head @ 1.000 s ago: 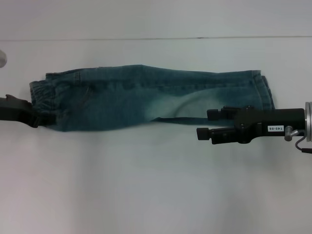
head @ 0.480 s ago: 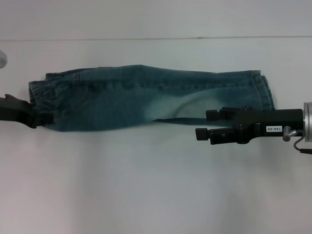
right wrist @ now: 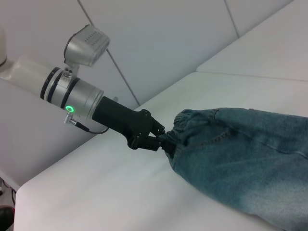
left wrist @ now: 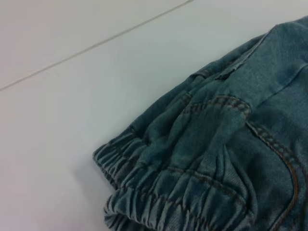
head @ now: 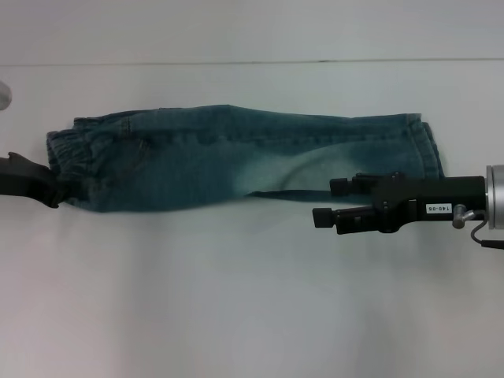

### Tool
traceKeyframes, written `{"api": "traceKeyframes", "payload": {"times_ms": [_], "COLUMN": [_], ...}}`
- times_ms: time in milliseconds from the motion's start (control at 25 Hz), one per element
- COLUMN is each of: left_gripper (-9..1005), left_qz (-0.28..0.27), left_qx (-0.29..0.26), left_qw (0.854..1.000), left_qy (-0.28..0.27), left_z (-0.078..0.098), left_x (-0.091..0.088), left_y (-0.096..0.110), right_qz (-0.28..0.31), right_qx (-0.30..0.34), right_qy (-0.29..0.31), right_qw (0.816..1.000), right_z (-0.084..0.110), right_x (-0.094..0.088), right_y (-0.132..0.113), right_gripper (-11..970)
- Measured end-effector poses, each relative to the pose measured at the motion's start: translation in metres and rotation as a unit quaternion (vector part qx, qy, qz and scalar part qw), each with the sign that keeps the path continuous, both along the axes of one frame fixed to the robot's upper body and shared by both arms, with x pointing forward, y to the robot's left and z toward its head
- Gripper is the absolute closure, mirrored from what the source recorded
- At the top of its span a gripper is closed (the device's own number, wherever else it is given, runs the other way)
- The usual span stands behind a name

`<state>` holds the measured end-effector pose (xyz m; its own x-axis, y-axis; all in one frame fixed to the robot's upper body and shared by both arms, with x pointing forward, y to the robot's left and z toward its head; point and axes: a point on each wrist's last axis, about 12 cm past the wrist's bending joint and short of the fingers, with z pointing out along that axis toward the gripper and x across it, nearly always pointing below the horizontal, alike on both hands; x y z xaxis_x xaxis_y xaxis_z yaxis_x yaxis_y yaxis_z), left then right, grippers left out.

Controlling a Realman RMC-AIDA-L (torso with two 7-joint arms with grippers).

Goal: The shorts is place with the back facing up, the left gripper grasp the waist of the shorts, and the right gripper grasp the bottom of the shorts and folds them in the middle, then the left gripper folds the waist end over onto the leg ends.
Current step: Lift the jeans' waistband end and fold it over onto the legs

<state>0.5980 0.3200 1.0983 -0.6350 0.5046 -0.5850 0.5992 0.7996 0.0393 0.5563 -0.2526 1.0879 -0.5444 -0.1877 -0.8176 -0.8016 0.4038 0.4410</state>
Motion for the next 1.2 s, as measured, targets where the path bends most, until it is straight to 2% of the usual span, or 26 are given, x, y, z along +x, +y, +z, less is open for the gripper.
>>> {"api": "traceKeyframes", "payload": {"times_ms": [320, 680, 880, 1080, 1200], "left_gripper": [850, 925, 931, 933, 934], "left_qz": [0.000, -0.002, -0.007, -0.016, -0.030], "left_qx": [0.000, -0.001, -0.001, 0.000, -0.001], "left_qw": [1.000, 1.000, 1.000, 1.000, 1.000], "left_qy": [0.000, -0.001, -0.003, -0.008, -0.010], "left_z": [0.000, 0.001, 0.004, 0.013, 0.027], "left_x": [0.000, 0.001, 0.004, 0.005, 0.008], "left_y": [0.000, -0.002, -0.004, -0.004, -0.007], "right_qz": [-0.002, -0.001, -0.013, -0.031, -0.066], "right_qx": [-0.002, -0.003, 0.001, 0.007, 0.016], "right_qy": [0.001, -0.008, -0.017, -0.027, -0.036], "right_qw": [1.000, 1.000, 1.000, 0.999, 0.997], "right_z": [-0.001, -0.003, -0.008, -0.014, -0.019], "right_x": [0.000, 0.001, 0.003, 0.008, 0.013], "right_y": [0.000, 0.003, 0.008, 0.015, 0.018], "right_gripper": [15, 14, 79, 253, 378]}}
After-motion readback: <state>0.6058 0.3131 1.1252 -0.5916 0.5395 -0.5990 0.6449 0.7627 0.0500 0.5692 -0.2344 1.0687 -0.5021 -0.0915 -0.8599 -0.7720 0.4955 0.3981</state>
